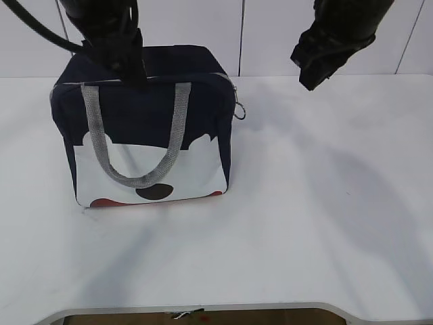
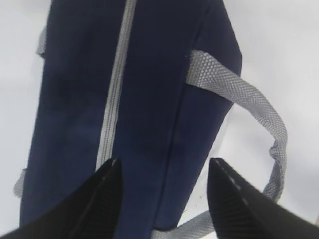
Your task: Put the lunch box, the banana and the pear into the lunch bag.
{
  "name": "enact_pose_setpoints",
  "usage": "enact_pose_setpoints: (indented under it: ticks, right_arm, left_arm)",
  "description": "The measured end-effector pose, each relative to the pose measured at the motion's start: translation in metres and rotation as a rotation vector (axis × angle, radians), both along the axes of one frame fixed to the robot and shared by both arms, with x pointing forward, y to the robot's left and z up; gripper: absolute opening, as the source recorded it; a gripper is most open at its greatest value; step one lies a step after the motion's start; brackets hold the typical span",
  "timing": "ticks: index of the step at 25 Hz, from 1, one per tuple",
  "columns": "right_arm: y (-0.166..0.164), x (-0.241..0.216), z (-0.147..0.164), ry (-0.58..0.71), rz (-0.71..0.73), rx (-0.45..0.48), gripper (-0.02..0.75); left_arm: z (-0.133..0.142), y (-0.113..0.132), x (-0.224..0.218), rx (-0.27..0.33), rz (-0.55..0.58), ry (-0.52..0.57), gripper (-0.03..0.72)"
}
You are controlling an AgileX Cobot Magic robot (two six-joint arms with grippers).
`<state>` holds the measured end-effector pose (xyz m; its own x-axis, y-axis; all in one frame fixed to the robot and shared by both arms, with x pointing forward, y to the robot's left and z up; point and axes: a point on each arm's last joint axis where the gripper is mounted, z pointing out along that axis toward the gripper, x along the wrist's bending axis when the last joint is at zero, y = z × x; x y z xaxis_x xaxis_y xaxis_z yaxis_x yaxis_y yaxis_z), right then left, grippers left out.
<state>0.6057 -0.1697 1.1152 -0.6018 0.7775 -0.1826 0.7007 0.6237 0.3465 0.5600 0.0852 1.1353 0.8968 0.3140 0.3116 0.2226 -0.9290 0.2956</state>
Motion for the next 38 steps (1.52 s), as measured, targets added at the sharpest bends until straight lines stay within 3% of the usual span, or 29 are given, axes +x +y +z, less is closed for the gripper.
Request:
enact_pose_setpoints:
  ticks: [11,15,19,23,29,38]
  right_arm:
    - [0.006,0.017,-0.030,0.039,0.097,-0.056,0.335]
    - [0.005,0.021,-0.035,0.034,0.069,-0.076,0.335]
    - [0.012,0.028,-0.036,-0.025,0.051,0.010,0.335]
    - [0.020,0.032,-0.031,-0.086,0.048,0.102,0.335]
    - [0.018,0.020,-0.027,-0.211,0.034,0.196,0.335]
    - [-0.007,-0.037,-0.062,-0.514,0.001,0.289,0.307]
  left_arm:
    - [-0.045,-0.012,0.022,0.103,-0.032,0.061,0.404]
    - [-0.052,-0.013,0.026,0.116,-0.033,0.069,0.331]
    - [-0.052,-0.013,0.026,0.111,-0.020,0.068,0.172]
    - [-0.052,-0.014,0.026,0.105,-0.008,0.068,0.077]
    - [-0.052,-0.014,0.026,0.105,-0.007,0.068,0.052]
    - [-0.052,-0.013,0.026,0.107,-0.007,0.067,0.051]
